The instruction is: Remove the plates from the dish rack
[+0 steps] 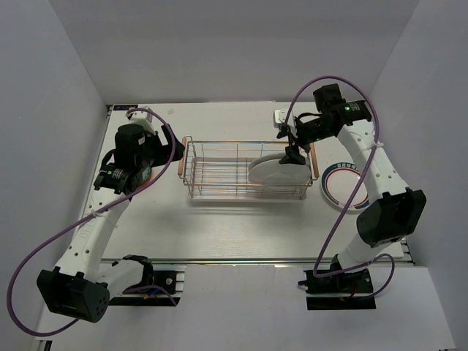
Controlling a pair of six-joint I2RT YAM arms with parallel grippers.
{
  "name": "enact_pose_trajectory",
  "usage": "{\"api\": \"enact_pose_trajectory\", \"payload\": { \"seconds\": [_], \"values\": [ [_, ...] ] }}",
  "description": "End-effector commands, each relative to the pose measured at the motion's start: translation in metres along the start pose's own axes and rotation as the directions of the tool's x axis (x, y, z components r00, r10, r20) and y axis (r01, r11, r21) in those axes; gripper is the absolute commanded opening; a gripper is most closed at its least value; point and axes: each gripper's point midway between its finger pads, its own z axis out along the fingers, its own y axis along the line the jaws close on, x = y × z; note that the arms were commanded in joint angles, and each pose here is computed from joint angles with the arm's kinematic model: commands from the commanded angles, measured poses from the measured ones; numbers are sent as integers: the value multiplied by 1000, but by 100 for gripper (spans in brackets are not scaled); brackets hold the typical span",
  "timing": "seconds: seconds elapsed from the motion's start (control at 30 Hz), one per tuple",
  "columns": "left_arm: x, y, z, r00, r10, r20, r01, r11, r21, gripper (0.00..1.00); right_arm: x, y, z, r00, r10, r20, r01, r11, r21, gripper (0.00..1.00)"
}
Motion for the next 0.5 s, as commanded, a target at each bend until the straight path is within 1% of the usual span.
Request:
{"api": "enact_pose_trajectory", "payload": {
  "seconds": [0.0,0.07,0.13,0.17,0.23,0.33,0.37,0.47],
  "values": [
    [-11,-8,-9,999,16,33,-17,999,31,98,-36,7,-21,996,-63,60,61,998,35,89],
    [-11,-9,-10,999,16,36,-17,999,32,98,-45,3,-27,995,-64,73,59,995,75,89],
    [-11,-9,-10,999,16,37,-18,999,34,98,-44,3,-26,995,-67,68,61,994,89,89],
    [-11,-9,-10,999,16,36,-18,999,37,98,-44,-3,-30,995,-84,56,77,990,121,89],
    [-10,-10,-10,999,15,35,-16,999,38,98,-38,-5,-28,997,-61,42,55,989,134,89],
    [-11,-10,-10,999,15,35,-16,999,38,98,-33,-8,-26,999,-44,31,39,991,131,89],
    [-10,-9,-9,999,18,32,-19,999,37,98,-28,-6,-22,999,-20,25,18,994,108,89],
    [-10,-9,-9,999,16,34,-18,999,38,98,-21,-5,-17,1000,-16,8,15,997,72,89]
  ]
}}
